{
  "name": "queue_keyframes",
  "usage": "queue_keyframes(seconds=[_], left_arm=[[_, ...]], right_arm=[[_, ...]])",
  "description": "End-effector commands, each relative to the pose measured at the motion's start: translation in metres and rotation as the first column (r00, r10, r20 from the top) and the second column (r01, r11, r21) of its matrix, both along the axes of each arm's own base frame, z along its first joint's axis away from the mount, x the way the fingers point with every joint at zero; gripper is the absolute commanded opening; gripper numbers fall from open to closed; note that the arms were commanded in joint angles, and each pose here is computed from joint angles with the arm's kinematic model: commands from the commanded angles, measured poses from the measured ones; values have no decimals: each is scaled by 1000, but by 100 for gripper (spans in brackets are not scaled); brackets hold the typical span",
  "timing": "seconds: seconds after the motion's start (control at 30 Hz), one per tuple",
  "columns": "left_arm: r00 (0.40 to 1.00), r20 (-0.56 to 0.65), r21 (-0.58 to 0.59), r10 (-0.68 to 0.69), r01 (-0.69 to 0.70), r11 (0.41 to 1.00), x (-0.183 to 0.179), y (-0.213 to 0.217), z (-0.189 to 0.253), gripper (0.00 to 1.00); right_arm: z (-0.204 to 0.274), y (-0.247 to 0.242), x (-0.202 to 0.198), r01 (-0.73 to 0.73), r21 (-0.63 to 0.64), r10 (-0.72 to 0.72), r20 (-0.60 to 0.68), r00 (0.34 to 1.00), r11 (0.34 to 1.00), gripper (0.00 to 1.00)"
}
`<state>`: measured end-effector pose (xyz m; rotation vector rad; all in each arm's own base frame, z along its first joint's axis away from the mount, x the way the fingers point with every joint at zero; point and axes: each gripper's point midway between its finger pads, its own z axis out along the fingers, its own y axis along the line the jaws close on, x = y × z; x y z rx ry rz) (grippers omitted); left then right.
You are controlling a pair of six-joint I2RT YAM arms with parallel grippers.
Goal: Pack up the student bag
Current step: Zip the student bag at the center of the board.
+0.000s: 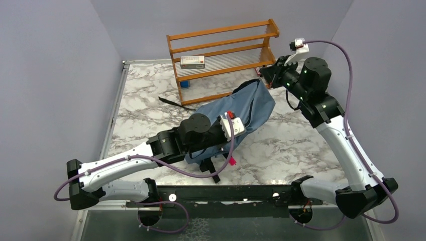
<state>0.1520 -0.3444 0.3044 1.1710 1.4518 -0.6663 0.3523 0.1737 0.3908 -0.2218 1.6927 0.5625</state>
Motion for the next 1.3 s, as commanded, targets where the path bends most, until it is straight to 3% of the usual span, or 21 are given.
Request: queue_keyframes(seconds=[0.0, 0.47, 0.7, 0.9, 1.27], left_arm=[[990, 132, -9, 39, -39, 999, 15, 18, 47, 0], [922, 354, -37, 154, -151, 988, 89, 44, 125, 0], [863, 494, -41, 107, -100, 994, 109, 28, 179, 0], [838, 542, -36, 62, -50, 998, 132, 14, 191, 0], [848, 524, -127, 74, -8, 992, 252, 34, 190, 0]], right_arm=[[51, -5, 0, 10, 36, -14, 125, 992, 999, 1], [133, 7, 4, -54, 74, 33, 262, 965, 996, 0], [184, -2, 0, -21, 92, -13, 359, 933, 996, 0], [203, -24, -9, 72, 88, -101, 399, 911, 994, 1], [177, -30, 5, 133, 41, -139, 355, 924, 990, 0]])
